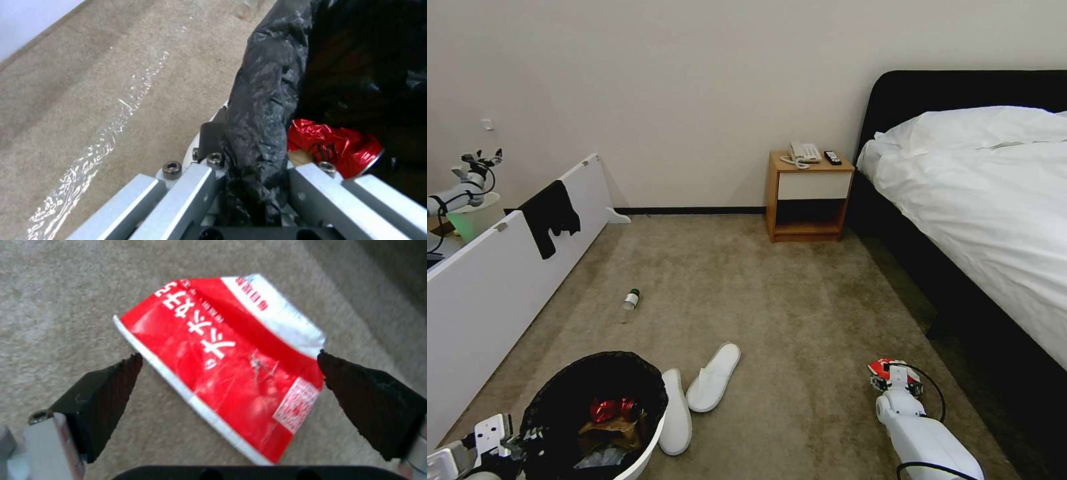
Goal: Pick up the trash bin, then pick up the garbage from the floor and place it into the trash bin.
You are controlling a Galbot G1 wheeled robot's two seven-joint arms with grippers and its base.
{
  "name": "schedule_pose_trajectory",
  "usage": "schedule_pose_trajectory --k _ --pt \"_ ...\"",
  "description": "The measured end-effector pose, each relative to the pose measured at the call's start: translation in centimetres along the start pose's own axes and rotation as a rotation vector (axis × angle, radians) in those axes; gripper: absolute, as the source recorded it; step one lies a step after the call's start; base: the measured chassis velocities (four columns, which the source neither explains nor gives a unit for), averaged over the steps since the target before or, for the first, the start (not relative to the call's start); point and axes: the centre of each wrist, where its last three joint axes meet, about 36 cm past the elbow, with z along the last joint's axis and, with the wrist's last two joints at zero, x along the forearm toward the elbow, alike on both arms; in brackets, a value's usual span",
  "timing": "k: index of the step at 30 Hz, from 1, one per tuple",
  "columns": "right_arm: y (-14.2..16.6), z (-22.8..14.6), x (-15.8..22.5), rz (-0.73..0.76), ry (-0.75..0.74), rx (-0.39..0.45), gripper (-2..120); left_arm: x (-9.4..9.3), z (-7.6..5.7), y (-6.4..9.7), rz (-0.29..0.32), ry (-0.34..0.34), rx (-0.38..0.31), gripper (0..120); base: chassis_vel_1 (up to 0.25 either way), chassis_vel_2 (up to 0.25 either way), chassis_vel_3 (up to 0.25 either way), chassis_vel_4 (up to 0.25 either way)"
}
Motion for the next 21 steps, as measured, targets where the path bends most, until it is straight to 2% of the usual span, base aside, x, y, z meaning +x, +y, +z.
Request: schedule_pose_trajectory --k 9,21 --pt "0.08 0.67 -0.2 0.021 -0.007 0.053 100 -0.31 0.1 0.01 0.003 0.003 0.002 2 0.0 0.0 0.0 0.0" --pt "0.26 0.87 -0.17 0.025 -0.001 0.063 100 -0.53 0.13 0.06 0.004 0.004 0.004 2 0.0 0.0 0.0 0.0"
